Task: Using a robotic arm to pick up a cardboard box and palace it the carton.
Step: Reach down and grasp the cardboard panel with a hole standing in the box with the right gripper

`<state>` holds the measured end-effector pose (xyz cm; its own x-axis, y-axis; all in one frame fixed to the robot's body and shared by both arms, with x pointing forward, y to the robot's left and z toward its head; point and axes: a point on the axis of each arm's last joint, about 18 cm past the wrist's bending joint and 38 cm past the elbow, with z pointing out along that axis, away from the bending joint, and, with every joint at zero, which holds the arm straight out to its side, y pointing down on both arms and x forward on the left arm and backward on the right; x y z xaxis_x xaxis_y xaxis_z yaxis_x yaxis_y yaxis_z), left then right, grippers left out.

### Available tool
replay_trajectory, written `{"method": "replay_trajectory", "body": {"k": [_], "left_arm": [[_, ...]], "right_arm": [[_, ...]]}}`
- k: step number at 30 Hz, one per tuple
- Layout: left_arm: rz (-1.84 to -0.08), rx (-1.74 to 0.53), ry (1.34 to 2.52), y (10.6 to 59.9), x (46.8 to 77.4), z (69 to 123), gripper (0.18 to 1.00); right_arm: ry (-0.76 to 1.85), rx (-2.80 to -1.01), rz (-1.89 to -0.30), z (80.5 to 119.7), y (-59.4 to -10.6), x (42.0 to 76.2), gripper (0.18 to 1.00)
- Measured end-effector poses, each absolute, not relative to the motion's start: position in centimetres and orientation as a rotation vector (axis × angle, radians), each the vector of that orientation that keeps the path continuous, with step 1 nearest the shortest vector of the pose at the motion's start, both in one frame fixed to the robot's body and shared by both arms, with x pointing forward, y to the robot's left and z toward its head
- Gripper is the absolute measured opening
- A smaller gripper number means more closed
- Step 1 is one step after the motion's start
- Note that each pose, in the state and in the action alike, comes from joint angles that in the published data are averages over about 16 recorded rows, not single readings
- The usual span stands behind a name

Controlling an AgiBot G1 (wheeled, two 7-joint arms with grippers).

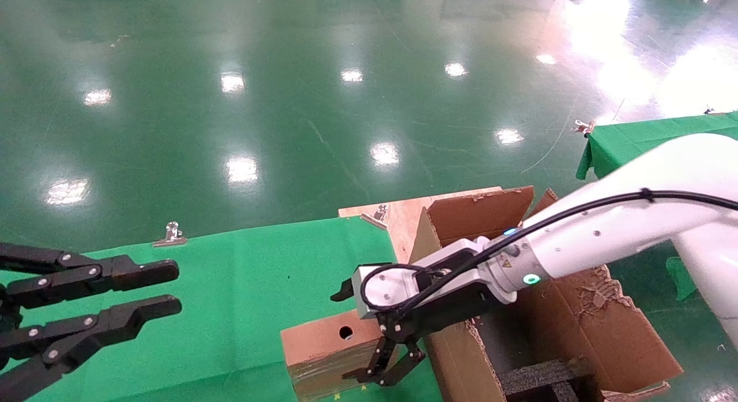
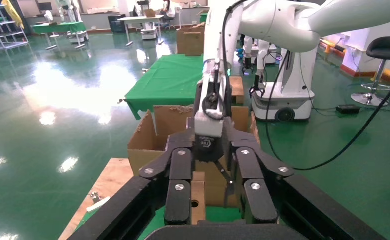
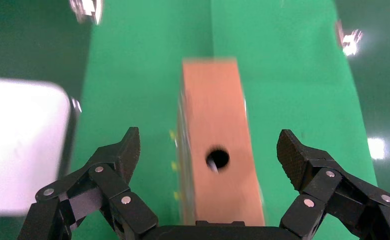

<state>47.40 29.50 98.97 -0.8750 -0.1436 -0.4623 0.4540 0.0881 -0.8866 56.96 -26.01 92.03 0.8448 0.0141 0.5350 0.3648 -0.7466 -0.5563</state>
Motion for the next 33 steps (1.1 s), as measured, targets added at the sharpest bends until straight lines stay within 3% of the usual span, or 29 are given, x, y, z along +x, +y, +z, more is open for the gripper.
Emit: {"method": "replay_trajectory", "body": {"k": [5,17,25,33], "left_arm": [[-1.838,0.305,1.939,29.5,47.4,99.0,0.303],[-1.838,0.304,1.939,29.5,47.4,99.0,0.202],[-1.839,0.304,1.939,29.5,47.4,99.0,0.205],[-1.839,0.304,1.939,29.5,47.4,99.0,0.264]], "right_arm": [[-0.333,-2.435,-0.701,91.9,-25.5,58.0,1.000],[-0.457,-2.580,-0.733,91.8,-24.8,59.1,1.000],[-0.479,-2.600,-0.736,91.7,-24.7,59.2,0.988],[-0.479,-2.597,-0.736,91.7,-24.7,59.2,0.931]]}}
